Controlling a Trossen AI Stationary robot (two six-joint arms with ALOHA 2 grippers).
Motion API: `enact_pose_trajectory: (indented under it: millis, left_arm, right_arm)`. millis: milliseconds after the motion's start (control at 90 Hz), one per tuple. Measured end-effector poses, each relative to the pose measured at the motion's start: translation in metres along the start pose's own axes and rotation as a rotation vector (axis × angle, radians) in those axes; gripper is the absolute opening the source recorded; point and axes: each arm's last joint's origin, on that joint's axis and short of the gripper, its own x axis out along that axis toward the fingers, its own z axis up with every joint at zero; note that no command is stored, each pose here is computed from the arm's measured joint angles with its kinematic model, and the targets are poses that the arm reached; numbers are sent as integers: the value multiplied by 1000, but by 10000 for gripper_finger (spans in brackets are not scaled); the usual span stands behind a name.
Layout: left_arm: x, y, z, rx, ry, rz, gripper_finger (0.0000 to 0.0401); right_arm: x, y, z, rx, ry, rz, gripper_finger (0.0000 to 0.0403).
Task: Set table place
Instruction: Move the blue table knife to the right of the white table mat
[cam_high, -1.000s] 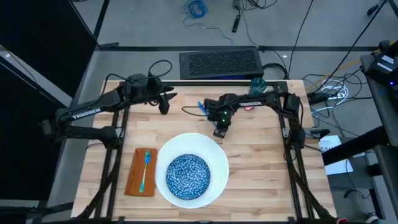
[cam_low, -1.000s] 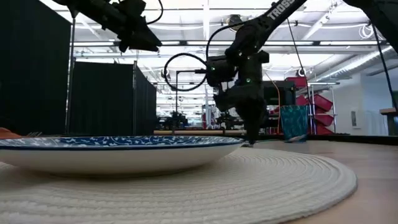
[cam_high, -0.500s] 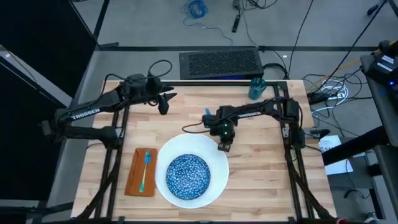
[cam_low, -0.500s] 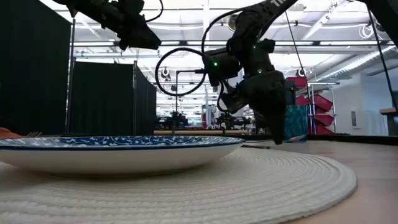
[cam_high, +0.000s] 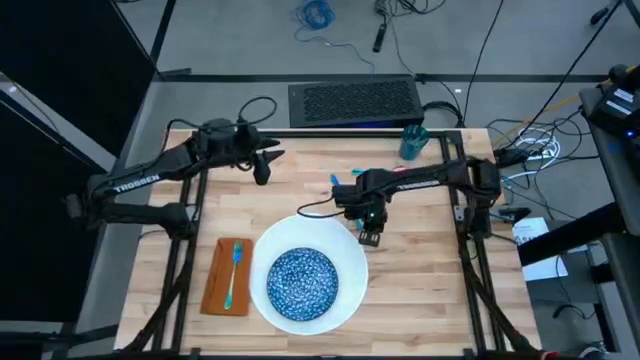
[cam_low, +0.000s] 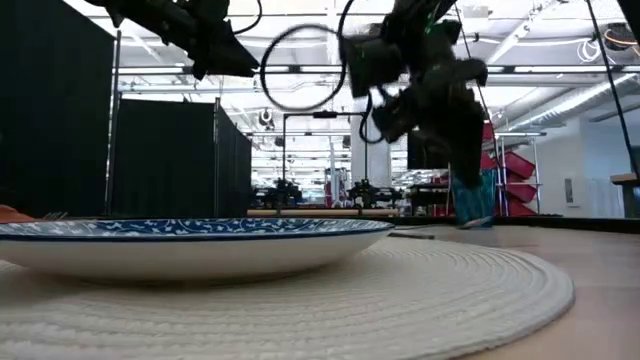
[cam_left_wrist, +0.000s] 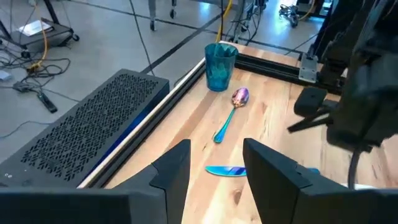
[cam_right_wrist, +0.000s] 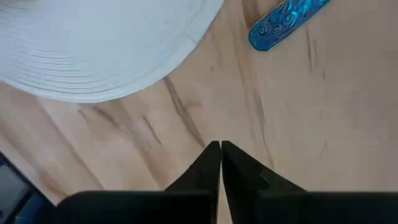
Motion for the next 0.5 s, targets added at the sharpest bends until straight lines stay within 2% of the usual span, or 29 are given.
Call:
enact_pose_trajectory:
  millis: [289,500]
  left_arm:
    - [-8,-1,4,-25,-36,-1,134]
    - [-10,-1,4,-28,-36,-1,134]
  right_arm:
    - [-9,1,14,-50,-216,5,0]
    - [-10,-20,28,-31,-348,14,0]
